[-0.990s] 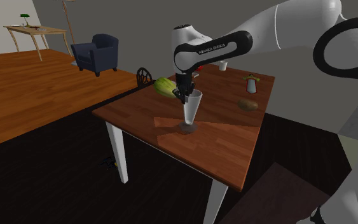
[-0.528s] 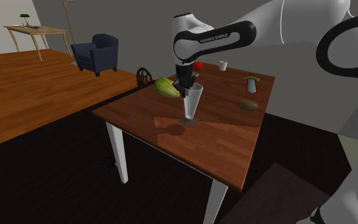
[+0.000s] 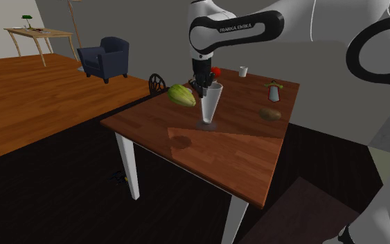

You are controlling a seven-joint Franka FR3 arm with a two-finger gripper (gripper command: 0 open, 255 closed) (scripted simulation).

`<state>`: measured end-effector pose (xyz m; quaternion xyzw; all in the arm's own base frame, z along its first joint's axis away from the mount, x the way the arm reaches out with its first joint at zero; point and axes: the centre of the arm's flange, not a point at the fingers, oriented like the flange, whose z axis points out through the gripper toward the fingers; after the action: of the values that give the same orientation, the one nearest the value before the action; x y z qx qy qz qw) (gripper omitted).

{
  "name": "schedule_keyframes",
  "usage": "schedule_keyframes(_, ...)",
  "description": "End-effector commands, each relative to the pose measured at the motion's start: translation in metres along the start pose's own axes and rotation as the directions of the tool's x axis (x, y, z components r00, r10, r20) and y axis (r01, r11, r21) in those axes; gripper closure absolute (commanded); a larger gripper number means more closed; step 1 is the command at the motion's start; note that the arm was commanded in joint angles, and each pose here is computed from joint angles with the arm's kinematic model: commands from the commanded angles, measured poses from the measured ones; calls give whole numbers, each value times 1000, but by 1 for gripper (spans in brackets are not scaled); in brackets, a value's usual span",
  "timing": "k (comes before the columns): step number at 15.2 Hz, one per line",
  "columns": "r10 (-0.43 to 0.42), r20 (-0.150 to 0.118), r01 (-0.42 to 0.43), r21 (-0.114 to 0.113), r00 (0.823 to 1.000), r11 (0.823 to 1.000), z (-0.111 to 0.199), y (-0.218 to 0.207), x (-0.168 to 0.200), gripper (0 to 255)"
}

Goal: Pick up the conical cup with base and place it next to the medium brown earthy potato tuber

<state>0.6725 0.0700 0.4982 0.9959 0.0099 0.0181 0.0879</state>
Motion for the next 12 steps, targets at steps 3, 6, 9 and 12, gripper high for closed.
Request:
schedule_keyframes(3,0,0,0,0,1000,1000,-21,3,0,255)
schedule_keyframes(6,0,0,0,0,1000,1000,-37,6,1,255)
schedule_keyframes(9,0,0,0,0,1000,1000,-52,9,1,255)
schedule_keyframes(12,0,0,0,0,1000,1000,-59,46,-11,255)
